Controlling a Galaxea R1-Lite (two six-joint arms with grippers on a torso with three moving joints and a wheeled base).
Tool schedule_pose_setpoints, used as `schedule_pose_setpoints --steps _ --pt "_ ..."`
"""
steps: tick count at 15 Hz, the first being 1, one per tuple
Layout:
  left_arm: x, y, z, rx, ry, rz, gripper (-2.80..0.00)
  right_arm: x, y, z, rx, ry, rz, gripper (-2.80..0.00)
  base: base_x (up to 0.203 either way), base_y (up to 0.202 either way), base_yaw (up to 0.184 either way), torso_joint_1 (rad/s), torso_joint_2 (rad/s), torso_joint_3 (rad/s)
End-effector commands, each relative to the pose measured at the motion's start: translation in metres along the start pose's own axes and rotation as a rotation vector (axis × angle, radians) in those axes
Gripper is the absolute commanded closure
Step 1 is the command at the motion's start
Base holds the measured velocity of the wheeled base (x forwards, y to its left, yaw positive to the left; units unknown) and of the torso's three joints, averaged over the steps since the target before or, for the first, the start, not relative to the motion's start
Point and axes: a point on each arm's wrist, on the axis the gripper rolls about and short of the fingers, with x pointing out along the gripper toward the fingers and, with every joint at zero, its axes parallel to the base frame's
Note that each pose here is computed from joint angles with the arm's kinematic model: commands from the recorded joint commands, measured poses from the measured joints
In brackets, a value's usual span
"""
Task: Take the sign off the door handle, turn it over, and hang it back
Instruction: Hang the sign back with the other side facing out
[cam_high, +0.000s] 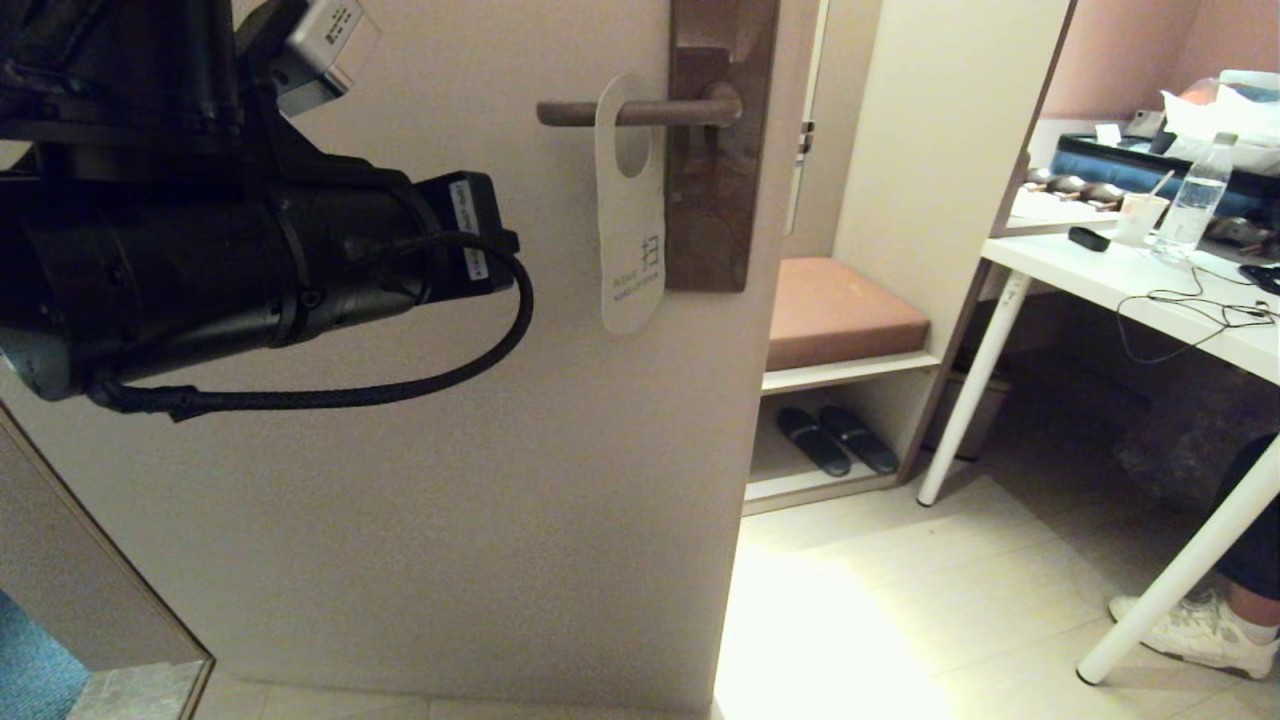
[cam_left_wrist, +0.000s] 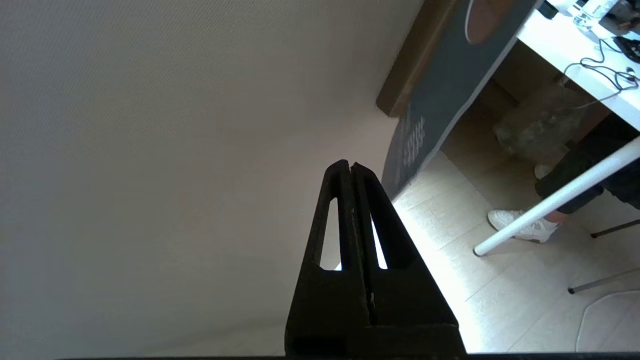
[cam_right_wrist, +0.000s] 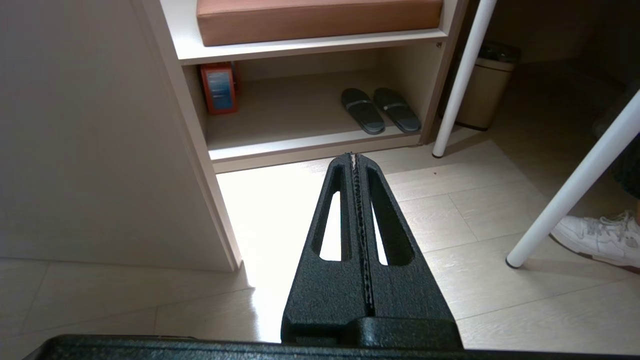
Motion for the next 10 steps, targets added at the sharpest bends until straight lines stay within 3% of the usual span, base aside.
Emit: schedule_pose_setpoints --steps 1,10 --pt "0.015 -0.004 -0.002 0.003 0.015 0.008 0.00 0.000 0.000 0.000 0.000 0.001 0.000 0.00 0.000 0.000 0.000 0.000 0.00 0.000" --pt "0.044 -0.037 -0.005 0.020 0.029 -0.063 0.00 0.000 0.000 0.000 0.000 0.001 0.000 0.00 0.000 0.000 0.000 0.000 0.00 0.000"
